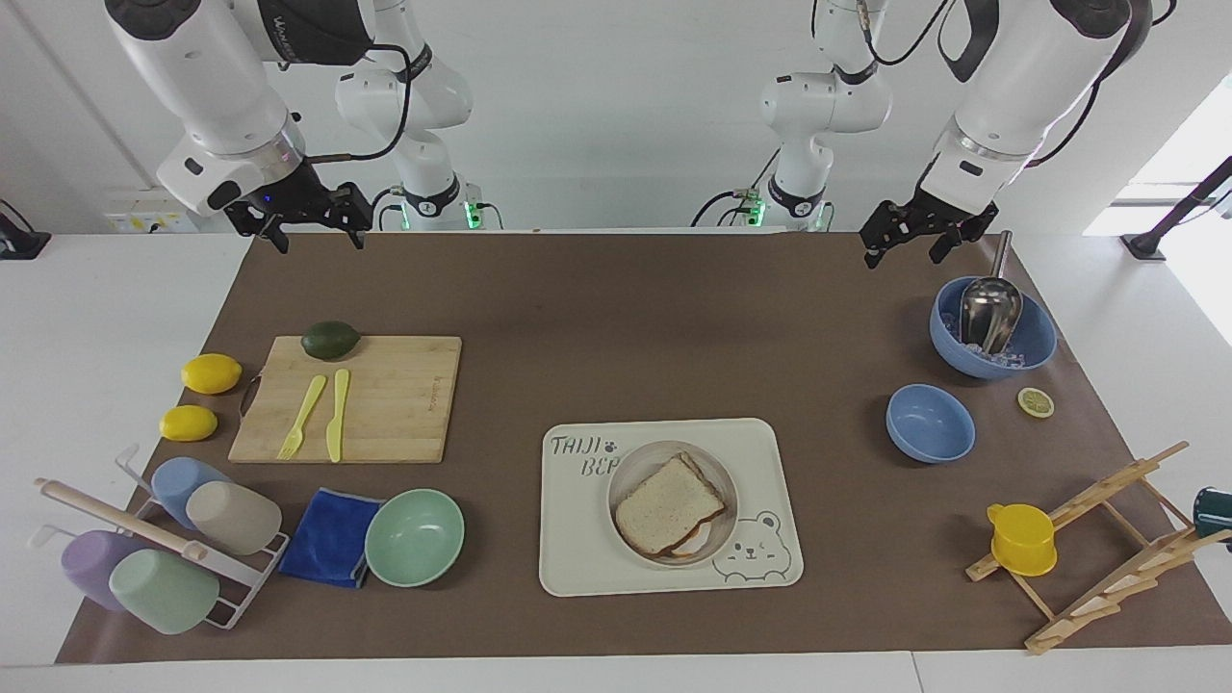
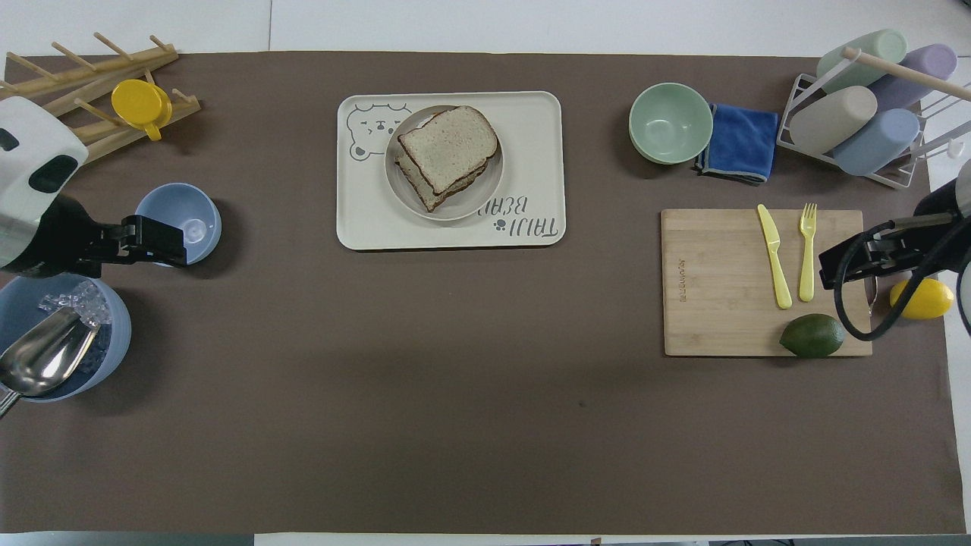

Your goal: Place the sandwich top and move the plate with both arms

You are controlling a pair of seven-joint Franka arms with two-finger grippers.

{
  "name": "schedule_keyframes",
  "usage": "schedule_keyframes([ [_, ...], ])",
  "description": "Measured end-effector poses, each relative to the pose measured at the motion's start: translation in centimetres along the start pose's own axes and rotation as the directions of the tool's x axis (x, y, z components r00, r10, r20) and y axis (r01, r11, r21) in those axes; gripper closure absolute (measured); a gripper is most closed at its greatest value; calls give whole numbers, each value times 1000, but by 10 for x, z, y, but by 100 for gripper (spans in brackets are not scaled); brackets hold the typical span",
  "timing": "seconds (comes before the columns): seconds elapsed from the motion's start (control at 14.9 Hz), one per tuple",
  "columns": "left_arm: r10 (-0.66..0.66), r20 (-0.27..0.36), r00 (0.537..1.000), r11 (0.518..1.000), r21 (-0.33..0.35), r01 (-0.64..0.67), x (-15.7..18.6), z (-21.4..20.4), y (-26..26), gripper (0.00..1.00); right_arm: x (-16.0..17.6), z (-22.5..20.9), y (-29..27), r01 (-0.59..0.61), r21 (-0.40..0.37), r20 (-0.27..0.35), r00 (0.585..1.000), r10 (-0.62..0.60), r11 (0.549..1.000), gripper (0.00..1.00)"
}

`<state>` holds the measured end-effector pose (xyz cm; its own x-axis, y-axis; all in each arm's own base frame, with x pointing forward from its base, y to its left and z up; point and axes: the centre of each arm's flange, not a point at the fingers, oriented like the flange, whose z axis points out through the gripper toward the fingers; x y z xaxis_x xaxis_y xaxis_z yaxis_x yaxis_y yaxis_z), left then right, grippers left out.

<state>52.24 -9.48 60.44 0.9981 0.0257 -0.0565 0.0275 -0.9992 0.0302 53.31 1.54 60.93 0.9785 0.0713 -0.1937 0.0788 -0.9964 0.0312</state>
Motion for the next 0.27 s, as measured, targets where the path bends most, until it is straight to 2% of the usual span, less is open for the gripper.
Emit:
schedule_keyframes([
  [0.27,0,0,1000,1000,0,0,0,0,0,0,-1,-1,0,1,0,-1,1000,-1,1000,0],
])
